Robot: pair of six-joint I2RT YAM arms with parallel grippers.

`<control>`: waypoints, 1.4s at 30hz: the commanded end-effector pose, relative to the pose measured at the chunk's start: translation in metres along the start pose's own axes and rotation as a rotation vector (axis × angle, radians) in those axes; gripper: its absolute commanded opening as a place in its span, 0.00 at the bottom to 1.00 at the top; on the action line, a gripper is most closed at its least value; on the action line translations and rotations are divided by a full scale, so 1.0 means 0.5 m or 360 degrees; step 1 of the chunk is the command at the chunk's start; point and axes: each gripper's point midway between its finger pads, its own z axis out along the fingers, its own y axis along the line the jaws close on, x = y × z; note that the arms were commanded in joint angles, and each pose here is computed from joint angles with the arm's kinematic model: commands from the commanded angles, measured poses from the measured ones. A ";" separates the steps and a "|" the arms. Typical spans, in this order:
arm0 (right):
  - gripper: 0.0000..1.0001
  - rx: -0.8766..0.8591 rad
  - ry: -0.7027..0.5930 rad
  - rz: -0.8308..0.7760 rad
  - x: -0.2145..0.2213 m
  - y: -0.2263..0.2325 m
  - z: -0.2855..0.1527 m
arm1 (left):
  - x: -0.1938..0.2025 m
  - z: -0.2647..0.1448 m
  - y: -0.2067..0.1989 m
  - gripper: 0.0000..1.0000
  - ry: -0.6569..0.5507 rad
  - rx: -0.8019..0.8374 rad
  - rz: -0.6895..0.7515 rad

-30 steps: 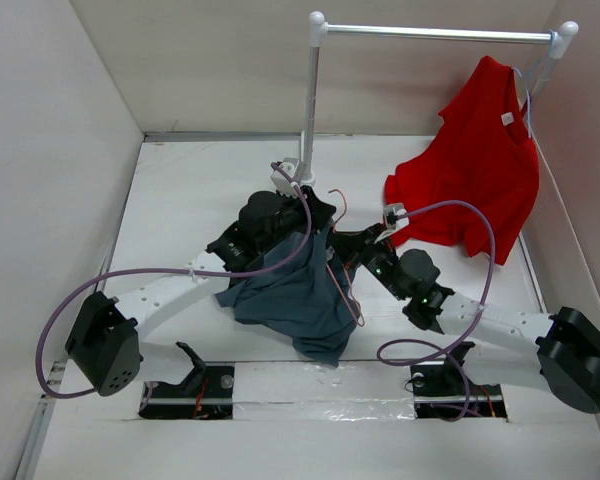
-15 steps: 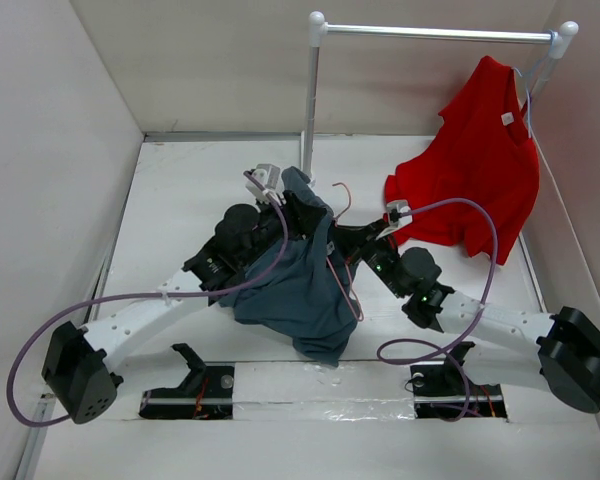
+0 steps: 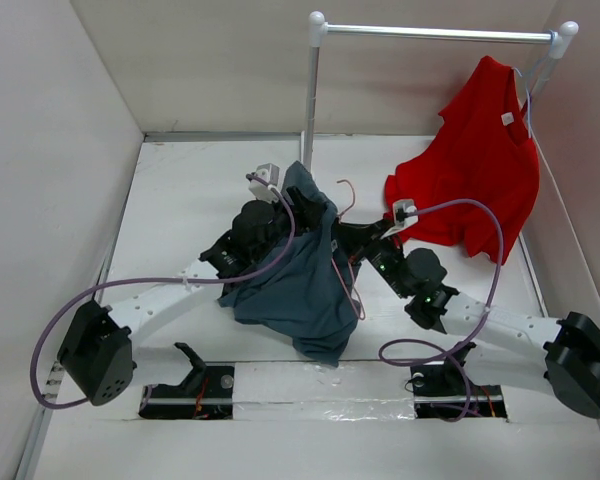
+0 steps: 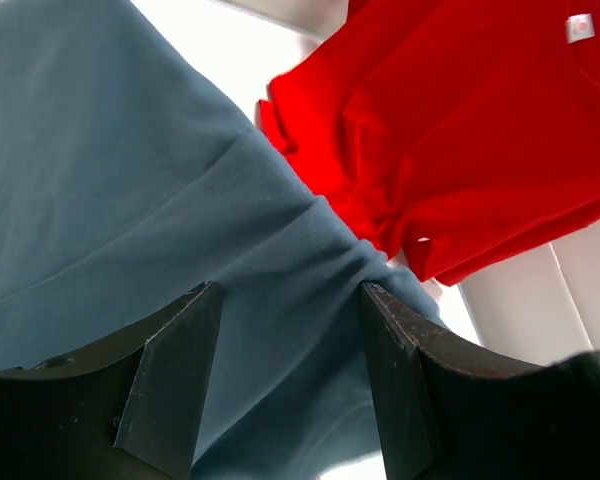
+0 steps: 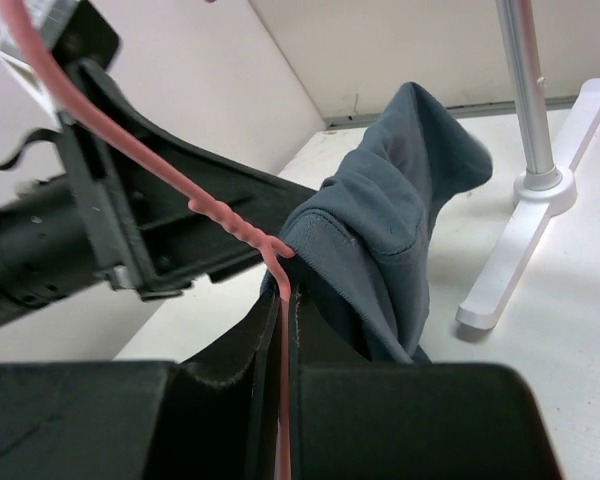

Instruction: Place the t-shirt on the hanger

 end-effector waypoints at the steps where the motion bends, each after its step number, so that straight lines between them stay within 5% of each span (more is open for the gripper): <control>1: 0.00 -0.0126 -0.0190 0.0017 -0.077 0.051 0.006 | -0.068 0.010 -0.067 0.53 -0.0150 0.0169 -0.0094; 10: 0.00 -0.0162 -0.0154 0.0036 -0.052 0.054 0.023 | -0.018 0.022 -0.112 0.51 -0.0055 0.0361 -0.0215; 14: 0.00 -0.0138 -0.0151 0.0032 -0.045 0.047 0.028 | -0.018 -0.010 -0.095 0.30 -0.0115 0.0385 -0.0266; 17: 0.00 -0.0090 -0.0157 0.0021 -0.048 0.036 0.027 | -0.034 -0.030 -0.081 0.27 -0.0165 0.0330 -0.0262; 32: 0.00 -0.0108 -0.0164 0.0015 -0.060 0.031 0.026 | -0.065 -0.077 -0.094 0.57 -0.0198 0.0360 -0.0237; 42: 0.00 -0.0195 -0.0157 0.0018 -0.072 0.055 0.012 | -0.054 -0.018 -0.100 0.58 -0.0145 0.0343 -0.0227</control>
